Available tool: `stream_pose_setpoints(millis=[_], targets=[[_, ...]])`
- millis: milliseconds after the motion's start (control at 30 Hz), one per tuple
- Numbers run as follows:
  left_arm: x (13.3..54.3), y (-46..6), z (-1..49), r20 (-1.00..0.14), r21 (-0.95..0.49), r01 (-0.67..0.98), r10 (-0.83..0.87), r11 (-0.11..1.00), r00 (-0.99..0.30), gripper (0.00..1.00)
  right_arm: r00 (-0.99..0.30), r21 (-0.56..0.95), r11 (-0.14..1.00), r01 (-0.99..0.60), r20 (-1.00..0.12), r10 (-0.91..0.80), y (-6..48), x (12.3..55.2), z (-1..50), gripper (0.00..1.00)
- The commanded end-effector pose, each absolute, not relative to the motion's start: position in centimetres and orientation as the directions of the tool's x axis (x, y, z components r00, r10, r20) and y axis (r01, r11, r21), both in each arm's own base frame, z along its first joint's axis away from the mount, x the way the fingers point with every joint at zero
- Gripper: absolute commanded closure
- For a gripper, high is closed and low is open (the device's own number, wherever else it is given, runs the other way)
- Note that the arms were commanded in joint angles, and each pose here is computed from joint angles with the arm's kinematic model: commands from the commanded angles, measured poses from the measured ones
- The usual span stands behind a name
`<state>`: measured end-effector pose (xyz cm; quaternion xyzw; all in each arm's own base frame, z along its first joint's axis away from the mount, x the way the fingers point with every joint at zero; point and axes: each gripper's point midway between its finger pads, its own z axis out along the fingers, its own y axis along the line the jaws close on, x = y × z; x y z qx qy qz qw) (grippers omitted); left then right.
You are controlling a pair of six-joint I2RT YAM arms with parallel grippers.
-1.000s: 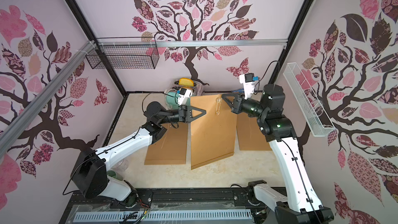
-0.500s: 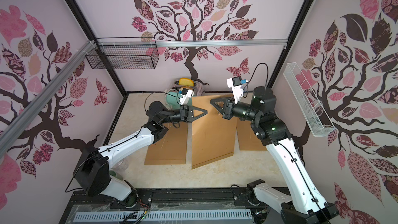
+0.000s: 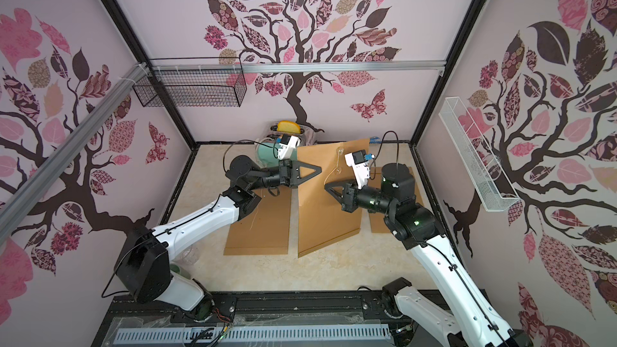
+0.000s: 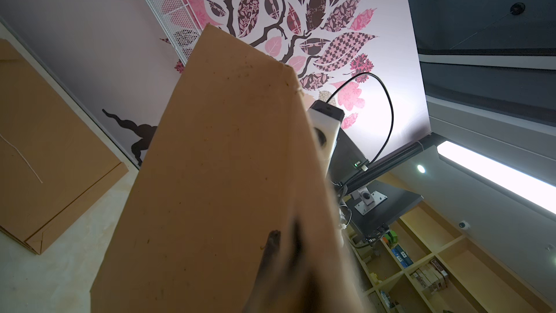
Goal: Close the mouth of the file bag
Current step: Close the file bag.
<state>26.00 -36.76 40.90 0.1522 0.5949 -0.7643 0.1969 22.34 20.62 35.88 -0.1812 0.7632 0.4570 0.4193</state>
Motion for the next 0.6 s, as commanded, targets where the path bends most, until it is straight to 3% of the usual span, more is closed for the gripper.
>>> stream_pose_setpoints(millis=[0, 433, 567], targets=[[25.4, -36.6, 43.3, -0.504, -0.808, 0.525, -0.149, -0.267, -0.851, 1.00, -0.579, 0.529, 0.561, -0.636, -0.808, 0.106, 19.9, 22.5, 34.8, 1.00], [24.9, -36.5, 43.6, -0.493, -0.806, 0.513, -0.144, -0.295, -0.858, 1.00, -0.596, 0.524, 0.631, -0.572, -0.794, 0.118, 18.6, 23.0, 32.4, 1.00], [24.8, -36.5, 43.5, -0.500, -0.806, 0.519, -0.142, -0.283, -0.854, 1.00, -0.625, 0.585, 0.640, -0.498, -0.754, 0.202, 16.0, 24.4, 31.5, 1.00]])
